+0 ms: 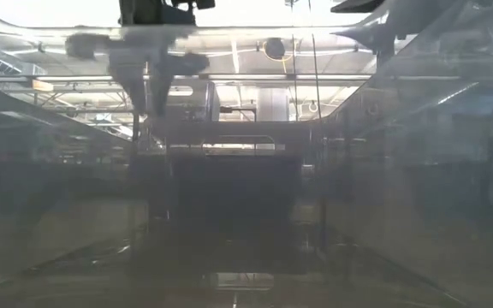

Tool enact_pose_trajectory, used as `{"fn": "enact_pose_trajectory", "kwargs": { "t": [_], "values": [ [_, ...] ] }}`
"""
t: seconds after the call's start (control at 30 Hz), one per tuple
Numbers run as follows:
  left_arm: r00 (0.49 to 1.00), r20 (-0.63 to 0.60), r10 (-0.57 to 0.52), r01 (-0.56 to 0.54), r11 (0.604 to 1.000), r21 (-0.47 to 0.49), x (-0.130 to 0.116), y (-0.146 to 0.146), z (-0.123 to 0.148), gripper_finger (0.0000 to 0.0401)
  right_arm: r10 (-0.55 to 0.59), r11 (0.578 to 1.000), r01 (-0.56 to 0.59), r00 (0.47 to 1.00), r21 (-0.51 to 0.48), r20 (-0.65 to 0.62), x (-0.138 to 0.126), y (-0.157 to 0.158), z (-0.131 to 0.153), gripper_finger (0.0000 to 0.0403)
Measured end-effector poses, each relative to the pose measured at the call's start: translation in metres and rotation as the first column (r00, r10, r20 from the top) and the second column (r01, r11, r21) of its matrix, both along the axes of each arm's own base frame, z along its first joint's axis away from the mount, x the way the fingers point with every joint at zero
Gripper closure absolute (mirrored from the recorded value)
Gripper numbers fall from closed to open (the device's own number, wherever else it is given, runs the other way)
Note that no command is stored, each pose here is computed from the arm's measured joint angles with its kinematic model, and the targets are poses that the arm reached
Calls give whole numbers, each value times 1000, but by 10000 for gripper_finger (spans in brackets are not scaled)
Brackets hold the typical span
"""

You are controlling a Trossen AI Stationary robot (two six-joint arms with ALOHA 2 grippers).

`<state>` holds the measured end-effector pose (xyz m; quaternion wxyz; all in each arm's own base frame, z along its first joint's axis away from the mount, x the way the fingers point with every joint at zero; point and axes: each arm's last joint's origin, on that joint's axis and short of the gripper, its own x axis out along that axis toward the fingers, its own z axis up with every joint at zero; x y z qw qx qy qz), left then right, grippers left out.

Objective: Stack baskets on shelf by color
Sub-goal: Stack the top light black bin on the other light black bin on the shelf

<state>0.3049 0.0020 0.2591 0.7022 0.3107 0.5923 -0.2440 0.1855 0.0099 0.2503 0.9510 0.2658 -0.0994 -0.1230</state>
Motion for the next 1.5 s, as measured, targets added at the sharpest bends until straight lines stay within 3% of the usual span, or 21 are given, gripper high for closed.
{"fn": "enact_pose_trajectory", "kwargs": {
  "t": [0.13,0.33,0.63,0.77,1.13,1.33,1.5],
  "values": [
    [999,34,-12,10,998,63,8,5,-21,279,4,1000,-4,1000,1,-5,-2,11,0,280],
    [994,103,-32,23,996,85,15,17,-33,259,-1,1000,1,1000,-6,-12,-4,23,0,280],
    [995,95,-27,29,999,-22,10,26,-41,282,3,1000,-2,1000,1,-14,-7,32,0,280],
    [997,74,-25,27,999,-21,7,26,-53,292,3,1000,-3,1000,3,-14,-7,33,0,280],
    [972,184,143,-132,989,-74,18,24,-38,293,-14,1000,14,1000,1,-10,-8,33,0,280],
    [974,192,117,-112,993,-37,20,24,-28,293,-14,1000,14,1000,1,-9,-8,33,0,280],
    [995,72,65,-64,998,-12,10,28,-35,293,-13,1000,13,1000,10,-1,-8,33,1,280]
  ]
}}
